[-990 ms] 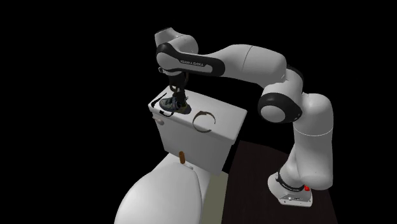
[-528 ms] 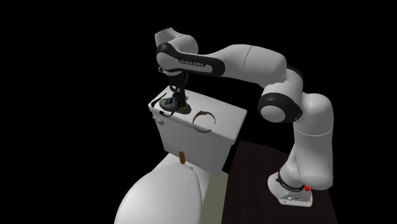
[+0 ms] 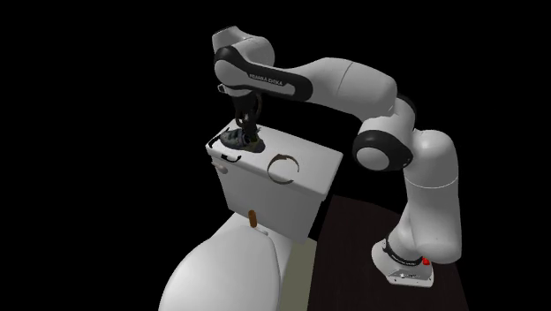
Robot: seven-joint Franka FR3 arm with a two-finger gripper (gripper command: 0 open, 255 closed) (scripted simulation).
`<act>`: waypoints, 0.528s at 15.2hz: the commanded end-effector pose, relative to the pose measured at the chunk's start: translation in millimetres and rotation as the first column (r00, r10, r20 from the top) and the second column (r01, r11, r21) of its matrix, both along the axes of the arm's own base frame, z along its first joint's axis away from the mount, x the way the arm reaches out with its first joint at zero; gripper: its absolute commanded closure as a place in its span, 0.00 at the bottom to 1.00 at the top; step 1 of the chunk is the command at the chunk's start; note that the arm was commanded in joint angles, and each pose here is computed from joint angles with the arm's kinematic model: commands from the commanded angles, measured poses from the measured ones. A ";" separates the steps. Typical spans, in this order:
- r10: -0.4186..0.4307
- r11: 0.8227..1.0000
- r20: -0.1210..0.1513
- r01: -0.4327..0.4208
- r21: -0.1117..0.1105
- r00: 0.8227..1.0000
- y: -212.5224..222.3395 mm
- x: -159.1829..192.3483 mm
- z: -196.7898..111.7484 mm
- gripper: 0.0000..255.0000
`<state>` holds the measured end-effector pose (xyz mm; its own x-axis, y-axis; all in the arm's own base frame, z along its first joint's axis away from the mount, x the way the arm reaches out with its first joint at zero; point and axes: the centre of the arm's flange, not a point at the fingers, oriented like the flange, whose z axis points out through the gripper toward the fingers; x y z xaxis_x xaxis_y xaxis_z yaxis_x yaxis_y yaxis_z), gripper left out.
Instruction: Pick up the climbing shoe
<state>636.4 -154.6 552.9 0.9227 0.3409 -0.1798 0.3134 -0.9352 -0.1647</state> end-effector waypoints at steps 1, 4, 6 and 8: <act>0.000 1.000 0.001 0.000 0.000 1.000 0.0 -1.0 10.7 1.00; 0.000 1.000 0.001 0.000 0.000 1.000 0.0 -1.0 26.5 1.00; 0.000 1.000 0.001 0.000 0.000 1.000 0.0 -1.0 37.1 1.00; 0.000 1.000 0.001 0.000 0.000 1.000 0.0 -1.0 47.7 1.00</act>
